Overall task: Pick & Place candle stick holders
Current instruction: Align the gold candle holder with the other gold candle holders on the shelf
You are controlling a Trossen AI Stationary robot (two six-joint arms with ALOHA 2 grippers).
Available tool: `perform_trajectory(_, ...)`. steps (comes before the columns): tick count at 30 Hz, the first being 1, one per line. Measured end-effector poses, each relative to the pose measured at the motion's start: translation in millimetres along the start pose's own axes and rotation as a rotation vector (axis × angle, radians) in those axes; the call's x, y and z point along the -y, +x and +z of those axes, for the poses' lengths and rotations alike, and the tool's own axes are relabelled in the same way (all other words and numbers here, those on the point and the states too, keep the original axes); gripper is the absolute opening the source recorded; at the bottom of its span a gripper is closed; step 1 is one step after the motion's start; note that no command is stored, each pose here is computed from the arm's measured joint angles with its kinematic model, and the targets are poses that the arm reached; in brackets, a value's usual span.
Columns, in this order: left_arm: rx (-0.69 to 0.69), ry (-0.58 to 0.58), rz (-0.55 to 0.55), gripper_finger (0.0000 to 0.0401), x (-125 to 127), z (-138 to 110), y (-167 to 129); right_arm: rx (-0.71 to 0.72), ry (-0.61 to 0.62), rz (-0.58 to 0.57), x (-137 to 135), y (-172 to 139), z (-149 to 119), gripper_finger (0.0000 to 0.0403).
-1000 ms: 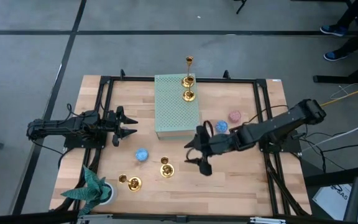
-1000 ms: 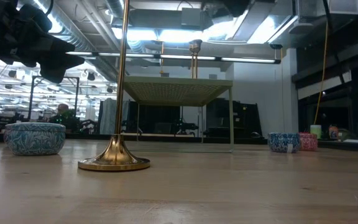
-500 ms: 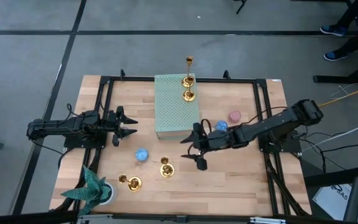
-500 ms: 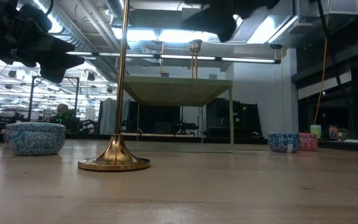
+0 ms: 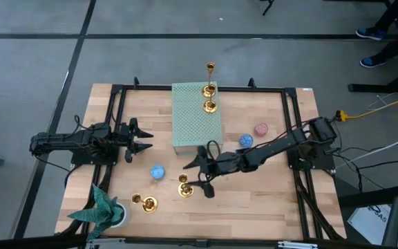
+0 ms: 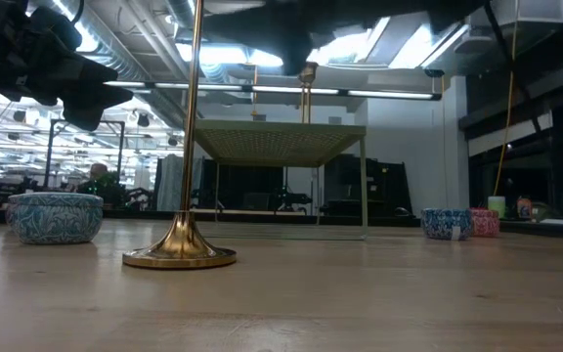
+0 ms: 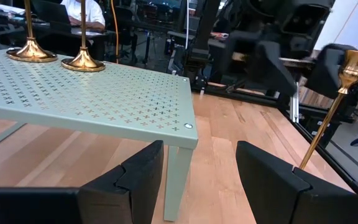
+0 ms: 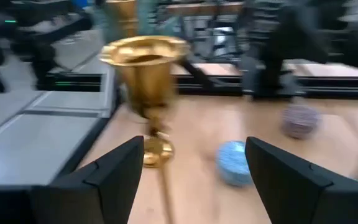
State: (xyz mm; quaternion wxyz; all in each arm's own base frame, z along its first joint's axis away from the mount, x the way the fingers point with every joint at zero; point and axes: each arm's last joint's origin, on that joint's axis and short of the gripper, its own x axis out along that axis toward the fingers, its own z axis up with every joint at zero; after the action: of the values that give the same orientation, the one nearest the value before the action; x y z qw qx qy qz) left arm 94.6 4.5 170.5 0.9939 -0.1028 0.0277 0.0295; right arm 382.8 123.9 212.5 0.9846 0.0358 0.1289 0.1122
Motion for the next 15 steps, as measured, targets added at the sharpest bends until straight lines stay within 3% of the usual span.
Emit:
perform_trajectory(3,0.000,0.000,0.000,0.0200,0.0,0.0,0.0,-0.023,-0.008,0.041,-6.8,13.3,-1.3,0.0285)
perform_trajectory(10,0.000,0.000,0.000,0.0200,0.0,0.0,0.0,-0.043,-0.025,0.007,-12.4,27.0,1.4,0.0278)
perform_trajectory(15,0.000,0.000,0.000,0.0200,0.0,0.0,0.0,-0.073,0.041,-0.004,-12.5,26.8,-1.4,0.0221)
